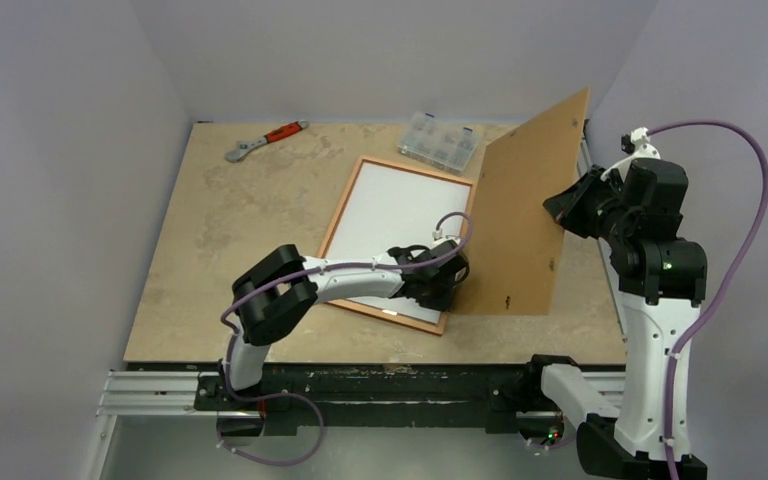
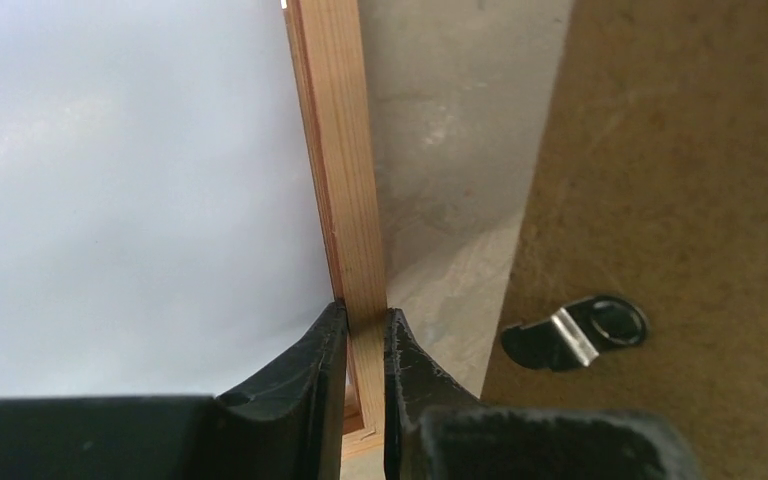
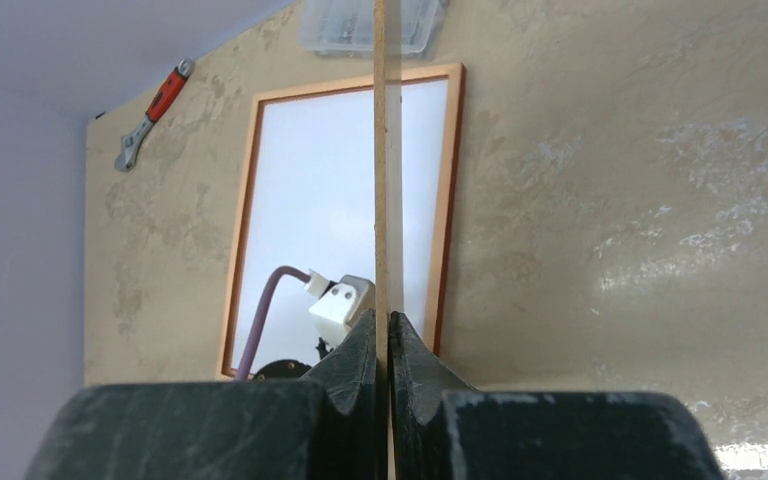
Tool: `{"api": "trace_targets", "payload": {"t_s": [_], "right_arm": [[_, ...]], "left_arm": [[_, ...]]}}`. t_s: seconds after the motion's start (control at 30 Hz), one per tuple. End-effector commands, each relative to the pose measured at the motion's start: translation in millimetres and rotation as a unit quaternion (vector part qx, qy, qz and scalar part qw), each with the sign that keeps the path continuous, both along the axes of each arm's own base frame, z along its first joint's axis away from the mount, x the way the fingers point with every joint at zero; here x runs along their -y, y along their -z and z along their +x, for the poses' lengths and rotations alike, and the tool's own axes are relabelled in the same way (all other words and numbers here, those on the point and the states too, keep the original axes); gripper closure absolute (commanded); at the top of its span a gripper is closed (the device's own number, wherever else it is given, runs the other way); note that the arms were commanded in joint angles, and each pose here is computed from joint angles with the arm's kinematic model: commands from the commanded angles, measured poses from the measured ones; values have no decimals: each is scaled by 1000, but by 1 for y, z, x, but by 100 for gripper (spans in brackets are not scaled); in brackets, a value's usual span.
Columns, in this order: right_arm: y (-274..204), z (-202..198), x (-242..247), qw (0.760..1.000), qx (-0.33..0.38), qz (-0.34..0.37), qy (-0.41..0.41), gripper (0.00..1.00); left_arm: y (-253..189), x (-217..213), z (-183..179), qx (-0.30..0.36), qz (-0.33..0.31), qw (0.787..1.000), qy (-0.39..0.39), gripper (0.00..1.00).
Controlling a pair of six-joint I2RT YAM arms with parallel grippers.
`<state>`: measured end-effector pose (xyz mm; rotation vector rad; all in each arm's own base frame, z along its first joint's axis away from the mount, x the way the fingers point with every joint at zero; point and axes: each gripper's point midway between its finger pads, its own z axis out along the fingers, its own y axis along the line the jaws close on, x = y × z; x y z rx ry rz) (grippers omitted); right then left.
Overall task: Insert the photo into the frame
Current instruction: Move the photo frame to the center of the board.
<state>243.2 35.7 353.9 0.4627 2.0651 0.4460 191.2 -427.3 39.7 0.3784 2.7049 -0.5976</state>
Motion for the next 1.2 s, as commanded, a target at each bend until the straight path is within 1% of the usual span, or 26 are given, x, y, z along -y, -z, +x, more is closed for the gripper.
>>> {"api": "trace_targets", "payload": {"t_s": [0.0,0.07,0.13,0.17,0.2,0.23,0.3,0.37,0.4,0.5,0.6,0.73,0.8,0.87,0.97,1.07,1.1,1.17], "right_arm": [[-44,6,5,997,72,-18,12,100],[-47,6,9,997,72,-28,20,100],[-50,4,10,996,75,-36,24,100],[-51,3,11,996,76,-39,26,100],[-51,3,12,996,75,-41,27,100],[-52,3,11,996,76,-43,26,100],[-51,2,11,996,76,-43,26,100],[-49,2,8,996,75,-39,19,100],[-48,3,7,996,75,-36,16,100],[-43,4,0,997,74,-26,0,100],[-35,6,-10,997,69,-8,-23,100],[-17,7,-23,997,56,21,-47,100],[-8,6,-30,996,49,36,-65,100],[0,6,-41,994,43,56,-88,100],[12,6,-51,990,32,81,-110,100],[18,6,-59,986,26,97,-130,100],[20,6,-61,985,25,102,-136,100],[23,6,-67,982,22,110,-153,100]], "left_arm": [[-32,46,-13,2,-80,997,17,98],[-40,55,-17,-1,-100,995,18,94],[-50,61,-16,2,-119,993,16,80],[-55,62,-16,5,-129,992,14,67],[-59,61,-15,10,-135,991,12,51],[-64,58,-12,16,-137,990,9,44],[-70,46,-7,22,-140,990,1,35],[-75,27,2,24,-147,989,-13,30],[-84,16,7,29,-158,987,-19,28],[-91,-25,23,45,-166,984,-46,24],[-96,-66,32,61,-162,982,-70,23],[-96,-127,46,67,-157,978,-124,23],[-92,-165,53,72,-130,976,-162,23],[-85,-208,60,81,-90,970,-208,23],[-73,-272,57,78,3,955,-285,23],[-61,-306,54,75,61,942,-321,22],[-54,-312,54,68,73,940,-327,21],[-42,-312,57,56,78,942,-322,20]]}}
